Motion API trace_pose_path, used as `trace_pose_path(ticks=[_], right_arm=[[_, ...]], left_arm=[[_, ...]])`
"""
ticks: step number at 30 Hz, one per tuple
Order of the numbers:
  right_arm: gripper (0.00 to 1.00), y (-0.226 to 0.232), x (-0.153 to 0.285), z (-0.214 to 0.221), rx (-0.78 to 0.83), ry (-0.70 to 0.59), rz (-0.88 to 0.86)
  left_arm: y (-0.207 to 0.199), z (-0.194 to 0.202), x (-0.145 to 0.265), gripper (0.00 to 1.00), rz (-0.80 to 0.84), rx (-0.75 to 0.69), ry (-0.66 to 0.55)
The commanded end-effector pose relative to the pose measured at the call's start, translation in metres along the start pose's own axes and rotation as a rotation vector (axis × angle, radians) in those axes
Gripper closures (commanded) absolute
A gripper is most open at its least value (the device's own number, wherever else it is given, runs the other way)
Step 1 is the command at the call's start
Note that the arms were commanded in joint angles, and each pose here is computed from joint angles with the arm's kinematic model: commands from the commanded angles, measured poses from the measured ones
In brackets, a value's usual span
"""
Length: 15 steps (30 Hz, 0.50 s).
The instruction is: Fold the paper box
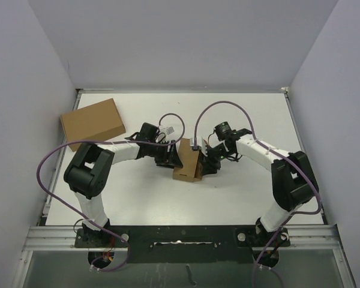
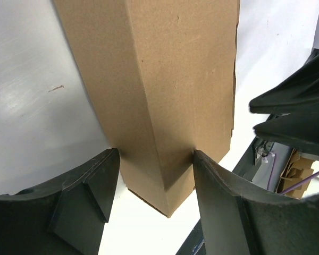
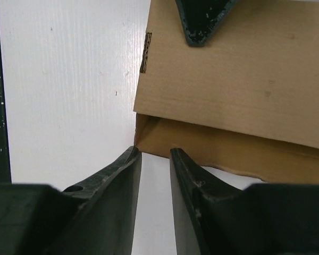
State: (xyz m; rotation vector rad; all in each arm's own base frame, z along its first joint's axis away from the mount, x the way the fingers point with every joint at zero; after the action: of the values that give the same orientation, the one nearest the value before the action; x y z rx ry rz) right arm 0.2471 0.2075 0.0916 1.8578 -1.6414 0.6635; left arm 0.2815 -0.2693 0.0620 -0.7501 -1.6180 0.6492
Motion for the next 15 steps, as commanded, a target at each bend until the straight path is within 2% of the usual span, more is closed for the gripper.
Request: trace_pose_path(ticks=[1, 5, 9, 12, 15], right_arm=[[0.68, -0.017, 0.039, -0.033, 0.051, -0.136, 0.086], [0.61, -0.064, 0.083, -0.008, -0.128, -0.208, 0.251], [0.60, -0.105, 0.103, 0.022, -0.308, -0.269, 0.282], [0.59, -0.126, 0.104, 0.028, -0.354, -0.297, 0.258], [0.57, -0.142, 0.097, 0.026, -0.333, -0.279, 0.244]], left_arm=[[0.000, -0.006, -0.006, 0.44, -0.006, -0.050, 0.022], [-0.001, -0.009, -0.008, 0.44, 0.001, -0.066, 0.033], [-0.001, -0.010, -0.011, 0.44, 0.009, -0.080, 0.049], [0.000, -0.012, -0.011, 0.44, 0.004, -0.092, 0.056], [0.001, -0.012, -0.012, 0.44, -0.001, -0.100, 0.065]])
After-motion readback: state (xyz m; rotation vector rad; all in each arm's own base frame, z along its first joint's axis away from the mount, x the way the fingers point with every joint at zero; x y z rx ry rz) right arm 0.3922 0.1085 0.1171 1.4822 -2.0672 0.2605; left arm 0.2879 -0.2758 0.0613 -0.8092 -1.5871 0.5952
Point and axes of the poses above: each gripper's point midway between its finger pads, its own x axis back along the fingers, its own y axis along the line the jaws close on, z = x × y, the point moved 3 cm from there along x, back along the fingers, and after that the axes turned 9 degrees about x, right-handed, at the moved point
